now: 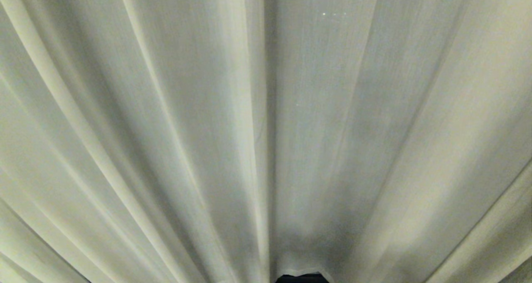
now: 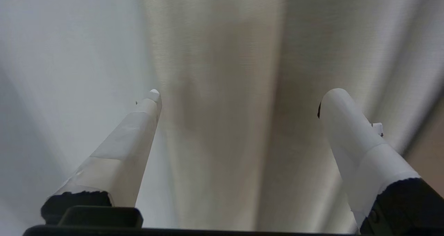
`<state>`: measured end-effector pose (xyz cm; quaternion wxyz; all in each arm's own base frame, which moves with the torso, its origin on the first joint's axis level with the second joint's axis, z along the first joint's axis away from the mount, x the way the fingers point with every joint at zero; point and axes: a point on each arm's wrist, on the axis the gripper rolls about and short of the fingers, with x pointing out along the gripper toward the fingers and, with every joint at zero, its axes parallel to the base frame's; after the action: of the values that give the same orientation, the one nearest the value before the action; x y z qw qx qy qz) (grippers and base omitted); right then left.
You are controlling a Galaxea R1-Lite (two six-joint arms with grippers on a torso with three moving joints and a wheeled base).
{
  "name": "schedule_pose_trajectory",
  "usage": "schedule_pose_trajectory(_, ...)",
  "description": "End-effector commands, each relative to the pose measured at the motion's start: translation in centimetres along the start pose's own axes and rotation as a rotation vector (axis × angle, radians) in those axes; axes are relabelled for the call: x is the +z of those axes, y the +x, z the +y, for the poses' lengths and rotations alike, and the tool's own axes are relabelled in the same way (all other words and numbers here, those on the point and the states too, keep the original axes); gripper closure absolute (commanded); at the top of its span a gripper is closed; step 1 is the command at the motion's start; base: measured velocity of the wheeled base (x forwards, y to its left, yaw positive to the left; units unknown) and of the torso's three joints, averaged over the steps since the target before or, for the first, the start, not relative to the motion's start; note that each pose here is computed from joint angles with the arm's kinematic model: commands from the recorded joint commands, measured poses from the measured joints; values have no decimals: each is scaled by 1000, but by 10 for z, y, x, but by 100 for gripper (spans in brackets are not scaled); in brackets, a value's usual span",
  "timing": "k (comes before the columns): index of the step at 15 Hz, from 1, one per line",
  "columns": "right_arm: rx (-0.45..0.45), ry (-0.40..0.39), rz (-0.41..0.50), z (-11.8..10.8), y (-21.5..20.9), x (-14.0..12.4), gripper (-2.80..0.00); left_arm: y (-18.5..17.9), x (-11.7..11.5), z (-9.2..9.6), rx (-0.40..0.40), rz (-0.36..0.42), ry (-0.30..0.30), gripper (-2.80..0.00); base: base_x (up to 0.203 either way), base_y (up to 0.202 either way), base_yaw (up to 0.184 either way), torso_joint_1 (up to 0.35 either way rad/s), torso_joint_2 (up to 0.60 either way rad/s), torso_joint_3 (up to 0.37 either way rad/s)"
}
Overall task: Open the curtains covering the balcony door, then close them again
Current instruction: Close the outer curtains on both sides
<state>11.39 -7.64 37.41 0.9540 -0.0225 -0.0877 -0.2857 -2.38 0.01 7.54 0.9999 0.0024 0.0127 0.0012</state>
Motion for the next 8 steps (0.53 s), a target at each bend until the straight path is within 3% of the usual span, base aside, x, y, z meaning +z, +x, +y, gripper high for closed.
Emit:
schedule_pose_trajectory(1, 23, 20, 30, 0, 23, -10, -280, 0, 0, 0, 1, -1, 0, 0, 0, 0, 0, 0, 0, 0)
schedule_pose_trajectory(8, 63, 33, -7, 0, 93, -22, -280, 0, 0, 0, 1, -1, 0, 0, 0, 0, 0, 0, 0, 0)
